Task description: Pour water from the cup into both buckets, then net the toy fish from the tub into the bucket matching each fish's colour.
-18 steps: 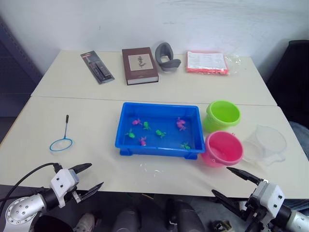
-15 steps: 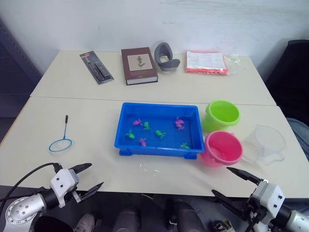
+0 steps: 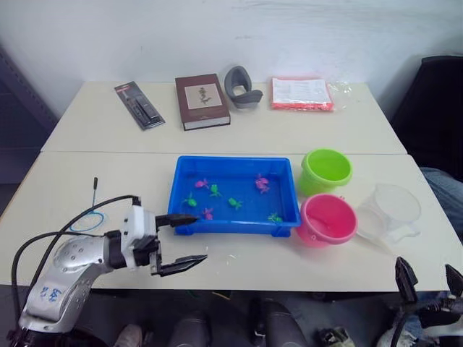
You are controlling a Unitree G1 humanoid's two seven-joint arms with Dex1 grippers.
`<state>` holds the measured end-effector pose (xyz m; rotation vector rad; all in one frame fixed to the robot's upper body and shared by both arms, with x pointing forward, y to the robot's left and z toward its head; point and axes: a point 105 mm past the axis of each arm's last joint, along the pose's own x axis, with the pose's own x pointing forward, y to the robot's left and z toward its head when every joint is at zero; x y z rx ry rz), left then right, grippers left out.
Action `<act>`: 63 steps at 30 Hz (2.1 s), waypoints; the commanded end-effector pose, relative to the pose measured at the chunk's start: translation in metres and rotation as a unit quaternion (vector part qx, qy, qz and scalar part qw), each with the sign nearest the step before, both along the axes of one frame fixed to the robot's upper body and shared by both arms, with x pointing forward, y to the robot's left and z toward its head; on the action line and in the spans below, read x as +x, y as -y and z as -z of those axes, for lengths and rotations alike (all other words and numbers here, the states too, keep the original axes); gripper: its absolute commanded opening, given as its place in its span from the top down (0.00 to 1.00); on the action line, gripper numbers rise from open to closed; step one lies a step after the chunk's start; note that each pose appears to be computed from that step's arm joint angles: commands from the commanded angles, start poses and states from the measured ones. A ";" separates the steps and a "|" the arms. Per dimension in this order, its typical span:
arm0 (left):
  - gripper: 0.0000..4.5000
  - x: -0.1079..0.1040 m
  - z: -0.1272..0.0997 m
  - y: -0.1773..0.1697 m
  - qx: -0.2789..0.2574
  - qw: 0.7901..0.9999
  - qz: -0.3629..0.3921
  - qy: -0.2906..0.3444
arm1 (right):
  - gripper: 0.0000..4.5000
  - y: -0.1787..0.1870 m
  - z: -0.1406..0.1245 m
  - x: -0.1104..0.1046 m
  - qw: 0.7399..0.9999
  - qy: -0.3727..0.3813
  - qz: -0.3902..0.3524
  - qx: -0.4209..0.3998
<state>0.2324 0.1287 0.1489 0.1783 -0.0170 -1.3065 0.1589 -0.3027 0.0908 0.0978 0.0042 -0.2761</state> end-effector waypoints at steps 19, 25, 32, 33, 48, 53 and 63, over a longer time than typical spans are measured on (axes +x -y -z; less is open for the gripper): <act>0.01 0.009 -0.020 0.026 -0.017 0.998 0.048 0.029 | 0.00 0.066 0.011 0.068 0.995 -0.012 0.084 0.051; 0.01 0.012 -0.020 0.026 -0.020 0.998 0.042 0.033 | 0.00 0.072 0.006 0.080 0.994 0.002 0.101 0.046; 0.00 0.015 -0.020 0.028 -0.022 0.998 0.039 0.039 | 0.44 0.074 0.004 0.087 0.992 0.028 0.112 0.053; 0.00 0.016 -0.020 0.028 -0.022 0.998 0.038 0.039 | 0.56 0.073 0.003 0.089 0.992 0.031 0.109 0.054; 0.00 0.031 -0.025 0.028 -0.052 0.998 0.030 0.031 | 0.99 0.058 -0.047 0.080 0.991 0.101 0.084 0.036; 0.00 0.031 -0.023 0.029 -0.054 0.997 0.043 0.020 | 0.99 0.050 -0.078 0.067 0.992 0.105 0.061 -0.036; 0.00 0.035 -0.012 0.041 -0.069 0.995 0.072 -0.009 | 0.99 0.002 -0.122 0.064 0.956 0.051 -0.028 -0.286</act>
